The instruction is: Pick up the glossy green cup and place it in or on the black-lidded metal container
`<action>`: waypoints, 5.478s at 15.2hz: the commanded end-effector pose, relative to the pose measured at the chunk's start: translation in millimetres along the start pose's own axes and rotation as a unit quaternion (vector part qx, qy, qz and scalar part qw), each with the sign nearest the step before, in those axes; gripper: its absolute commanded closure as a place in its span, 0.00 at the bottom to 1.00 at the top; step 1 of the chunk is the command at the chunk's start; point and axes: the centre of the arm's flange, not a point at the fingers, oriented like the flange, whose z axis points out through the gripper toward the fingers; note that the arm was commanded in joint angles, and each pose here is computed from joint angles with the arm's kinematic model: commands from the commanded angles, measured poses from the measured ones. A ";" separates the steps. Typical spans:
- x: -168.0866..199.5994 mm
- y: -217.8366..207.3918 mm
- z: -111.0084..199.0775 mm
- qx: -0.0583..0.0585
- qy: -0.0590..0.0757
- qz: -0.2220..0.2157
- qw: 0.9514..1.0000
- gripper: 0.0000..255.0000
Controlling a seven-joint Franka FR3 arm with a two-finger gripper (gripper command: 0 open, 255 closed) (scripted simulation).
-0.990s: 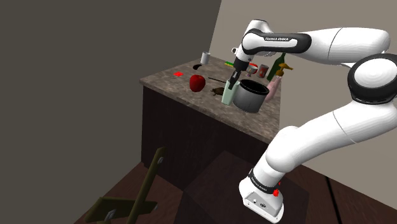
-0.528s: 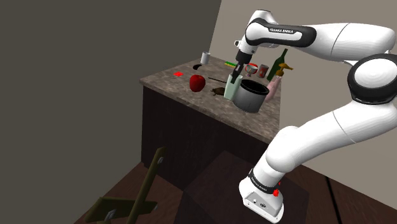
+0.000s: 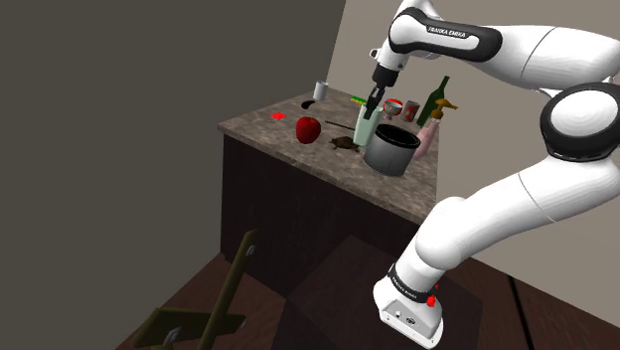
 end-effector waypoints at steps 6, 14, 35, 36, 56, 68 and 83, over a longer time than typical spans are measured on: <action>1.7 0.4 -36.8 0.000 0.000 0.000 1.000 1.00; 4.4 1.1 -78.9 0.000 0.000 0.000 1.000 1.00; -91.0 93.4 -186.0 0.000 0.000 0.000 1.000 1.00; -99.9 101.7 -191.0 0.000 0.000 0.000 1.000 1.00; -111.5 105.1 -93.8 0.000 0.000 0.000 1.000 1.00; -113.2 104.7 -67.3 0.000 0.000 0.000 1.000 1.00; -113.2 104.7 -117.3 0.000 0.000 0.000 1.000 0.00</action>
